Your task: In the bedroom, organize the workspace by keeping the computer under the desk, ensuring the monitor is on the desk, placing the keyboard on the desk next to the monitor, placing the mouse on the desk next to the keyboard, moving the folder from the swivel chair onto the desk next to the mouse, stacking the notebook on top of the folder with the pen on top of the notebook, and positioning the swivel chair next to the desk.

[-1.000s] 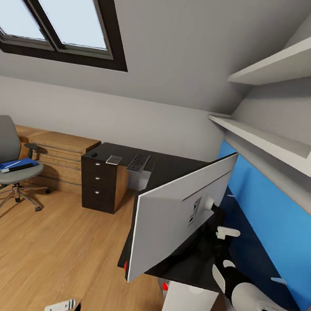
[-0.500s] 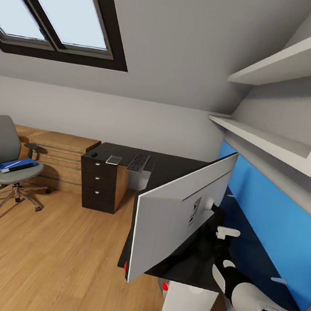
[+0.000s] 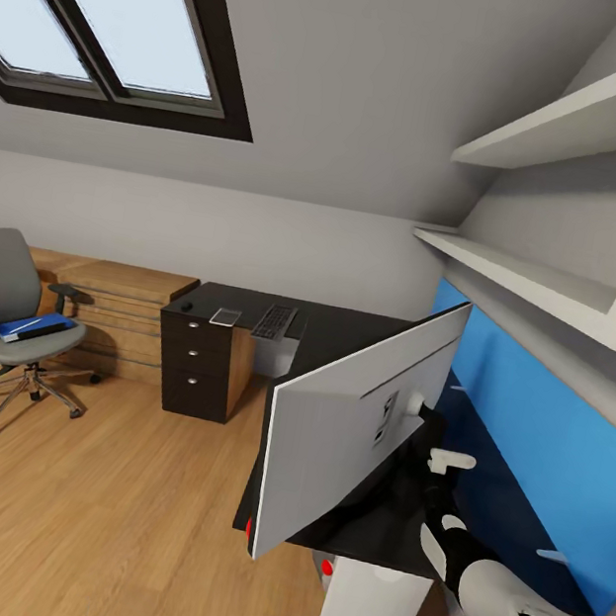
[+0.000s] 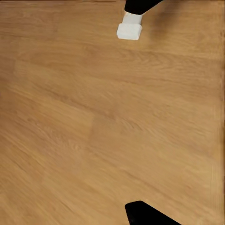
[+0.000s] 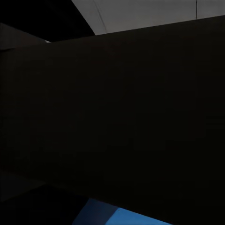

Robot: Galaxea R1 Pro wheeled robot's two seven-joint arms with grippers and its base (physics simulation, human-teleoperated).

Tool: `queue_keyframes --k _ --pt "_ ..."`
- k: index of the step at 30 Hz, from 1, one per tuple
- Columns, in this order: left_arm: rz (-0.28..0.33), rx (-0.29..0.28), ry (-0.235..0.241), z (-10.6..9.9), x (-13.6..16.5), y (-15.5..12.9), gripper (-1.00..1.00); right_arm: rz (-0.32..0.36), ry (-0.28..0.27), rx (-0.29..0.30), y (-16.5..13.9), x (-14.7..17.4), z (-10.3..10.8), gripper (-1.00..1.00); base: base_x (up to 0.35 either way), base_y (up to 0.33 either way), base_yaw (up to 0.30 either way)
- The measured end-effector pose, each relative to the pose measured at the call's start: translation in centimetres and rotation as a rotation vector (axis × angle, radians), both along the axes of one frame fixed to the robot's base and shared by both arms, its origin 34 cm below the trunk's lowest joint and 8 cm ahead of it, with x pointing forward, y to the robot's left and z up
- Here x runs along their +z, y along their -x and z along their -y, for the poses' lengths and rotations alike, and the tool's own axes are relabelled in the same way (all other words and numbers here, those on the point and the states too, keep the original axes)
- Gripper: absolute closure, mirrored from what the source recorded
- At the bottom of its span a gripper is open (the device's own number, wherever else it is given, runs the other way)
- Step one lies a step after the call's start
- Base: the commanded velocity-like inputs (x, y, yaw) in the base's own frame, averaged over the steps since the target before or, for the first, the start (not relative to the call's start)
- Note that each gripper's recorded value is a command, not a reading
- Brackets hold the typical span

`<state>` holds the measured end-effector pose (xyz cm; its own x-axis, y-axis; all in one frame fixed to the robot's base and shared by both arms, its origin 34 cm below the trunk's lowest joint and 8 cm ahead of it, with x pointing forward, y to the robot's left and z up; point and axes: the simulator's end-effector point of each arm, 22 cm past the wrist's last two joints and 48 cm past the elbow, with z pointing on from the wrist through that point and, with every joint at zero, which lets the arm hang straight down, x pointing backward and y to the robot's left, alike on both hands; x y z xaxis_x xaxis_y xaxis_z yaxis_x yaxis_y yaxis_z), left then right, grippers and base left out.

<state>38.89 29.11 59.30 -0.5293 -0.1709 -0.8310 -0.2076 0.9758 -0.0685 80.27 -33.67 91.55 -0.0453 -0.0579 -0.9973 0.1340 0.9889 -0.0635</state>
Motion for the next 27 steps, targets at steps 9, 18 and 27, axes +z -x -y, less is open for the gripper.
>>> queue_keyframes --k 9,18,27 --pt "0.049 -0.051 0.001 1.0 0.6 1.1 -1.0 0.003 -0.006 -0.003 0.0 0.0 0.0 1.0 0.0 0.0 0.0" --pt "0.055 -0.043 -0.003 0.7 0.8 1.1 -1.0 0.004 0.0 0.004 0.2 0.0 -0.2 1.0 0.195 -0.158 0.0" --pt "0.054 -0.041 -0.004 0.6 0.8 1.1 -1.0 0.003 0.001 0.005 0.2 0.0 -0.2 1.0 0.059 -0.041 0.0"
